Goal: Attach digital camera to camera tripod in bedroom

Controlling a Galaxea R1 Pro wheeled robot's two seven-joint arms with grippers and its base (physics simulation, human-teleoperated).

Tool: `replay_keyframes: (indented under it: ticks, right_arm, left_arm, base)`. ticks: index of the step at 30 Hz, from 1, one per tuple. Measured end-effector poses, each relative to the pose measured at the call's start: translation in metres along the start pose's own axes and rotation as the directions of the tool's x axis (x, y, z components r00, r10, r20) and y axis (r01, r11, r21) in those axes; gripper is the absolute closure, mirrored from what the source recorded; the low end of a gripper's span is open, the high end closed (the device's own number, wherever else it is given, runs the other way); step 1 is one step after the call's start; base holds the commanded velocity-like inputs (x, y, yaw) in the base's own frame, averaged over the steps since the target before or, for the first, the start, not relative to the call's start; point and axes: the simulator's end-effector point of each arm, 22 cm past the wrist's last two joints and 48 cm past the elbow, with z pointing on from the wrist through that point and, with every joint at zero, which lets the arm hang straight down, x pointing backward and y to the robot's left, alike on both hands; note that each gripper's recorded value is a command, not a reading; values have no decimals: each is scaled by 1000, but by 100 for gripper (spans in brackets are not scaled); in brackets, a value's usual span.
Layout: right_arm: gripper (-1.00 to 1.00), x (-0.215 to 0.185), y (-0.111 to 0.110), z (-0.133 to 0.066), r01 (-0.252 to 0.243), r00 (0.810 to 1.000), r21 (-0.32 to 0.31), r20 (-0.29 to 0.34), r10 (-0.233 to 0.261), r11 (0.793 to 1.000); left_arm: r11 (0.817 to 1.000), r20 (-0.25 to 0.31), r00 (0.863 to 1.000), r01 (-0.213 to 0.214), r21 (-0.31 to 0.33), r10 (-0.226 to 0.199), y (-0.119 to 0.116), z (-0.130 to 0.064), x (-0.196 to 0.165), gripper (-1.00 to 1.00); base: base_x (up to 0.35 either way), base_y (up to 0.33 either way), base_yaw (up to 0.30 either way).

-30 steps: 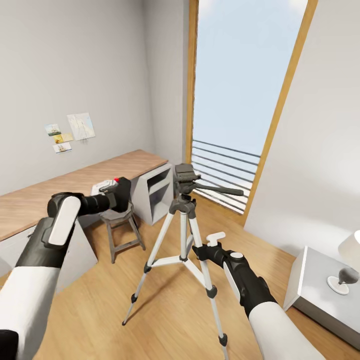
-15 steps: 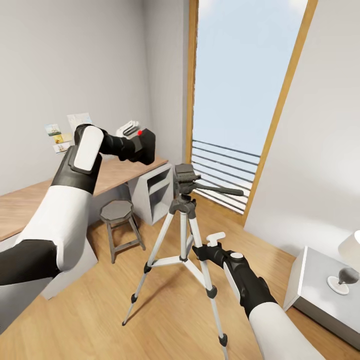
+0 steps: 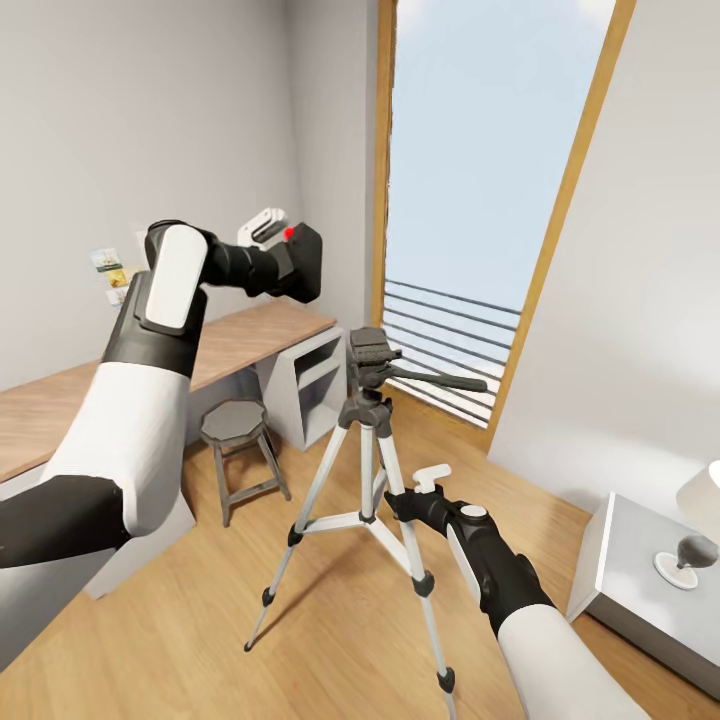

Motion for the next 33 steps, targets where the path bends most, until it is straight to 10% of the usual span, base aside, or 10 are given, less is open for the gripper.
replay_keyframes:
  ticks: [33]
  right_arm:
    - [100, 0, 0, 0, -2, 1000, 1, 0, 2, 1000]
  left_arm:
    - [995, 64, 996, -64, 79, 59, -43, -17, -15, 100]
  base:
    - [0, 0, 0]
